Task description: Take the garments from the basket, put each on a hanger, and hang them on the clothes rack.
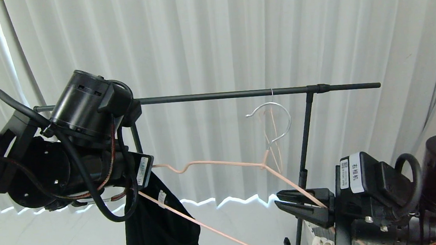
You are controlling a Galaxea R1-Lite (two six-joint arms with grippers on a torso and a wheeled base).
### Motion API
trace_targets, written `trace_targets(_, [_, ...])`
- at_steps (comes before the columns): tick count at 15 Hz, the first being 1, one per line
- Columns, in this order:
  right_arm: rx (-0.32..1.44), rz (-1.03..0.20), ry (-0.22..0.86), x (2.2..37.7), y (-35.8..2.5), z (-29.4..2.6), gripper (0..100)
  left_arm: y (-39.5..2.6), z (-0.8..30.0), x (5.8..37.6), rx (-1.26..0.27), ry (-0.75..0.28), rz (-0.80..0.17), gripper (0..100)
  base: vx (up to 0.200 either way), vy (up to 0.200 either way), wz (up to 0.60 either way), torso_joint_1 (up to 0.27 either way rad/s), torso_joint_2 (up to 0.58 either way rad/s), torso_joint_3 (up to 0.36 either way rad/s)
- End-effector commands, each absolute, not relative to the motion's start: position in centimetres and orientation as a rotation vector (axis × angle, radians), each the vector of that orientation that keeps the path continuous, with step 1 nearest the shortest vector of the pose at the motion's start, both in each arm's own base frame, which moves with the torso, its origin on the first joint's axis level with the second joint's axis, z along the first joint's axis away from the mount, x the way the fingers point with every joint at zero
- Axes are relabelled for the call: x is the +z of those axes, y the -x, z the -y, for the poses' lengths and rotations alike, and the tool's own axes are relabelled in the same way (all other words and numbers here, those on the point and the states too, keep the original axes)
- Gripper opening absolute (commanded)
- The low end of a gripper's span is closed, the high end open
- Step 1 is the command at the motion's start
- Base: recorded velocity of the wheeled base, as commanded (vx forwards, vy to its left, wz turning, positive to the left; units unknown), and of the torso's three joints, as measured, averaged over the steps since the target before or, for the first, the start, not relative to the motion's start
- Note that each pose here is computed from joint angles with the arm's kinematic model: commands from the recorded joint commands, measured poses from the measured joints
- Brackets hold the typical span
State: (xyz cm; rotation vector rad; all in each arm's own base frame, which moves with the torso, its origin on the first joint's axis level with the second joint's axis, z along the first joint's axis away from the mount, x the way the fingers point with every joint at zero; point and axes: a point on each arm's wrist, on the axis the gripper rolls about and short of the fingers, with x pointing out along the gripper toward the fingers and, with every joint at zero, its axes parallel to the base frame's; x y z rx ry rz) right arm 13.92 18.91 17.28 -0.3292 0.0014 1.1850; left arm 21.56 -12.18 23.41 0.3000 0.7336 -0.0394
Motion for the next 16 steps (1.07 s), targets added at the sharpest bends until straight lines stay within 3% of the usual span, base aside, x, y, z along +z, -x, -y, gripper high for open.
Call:
trace_targets(1, [1.180,-0.006,0.332,17.0,-14.4,-19.3,0,-21.5,12.2,23.4,-0.042,-0.300,-0.734,0,0.000,0.000,0.00,0.000,0.00,0.000])
trace_targets(16, [1.134,0.080,0.528,16.1,-15.9,-19.0,0,-21.7,12.4,22.9,-0.014,-0.323,-0.743,0,0.000,0.000,0.00,0.000,0.00,0.000])
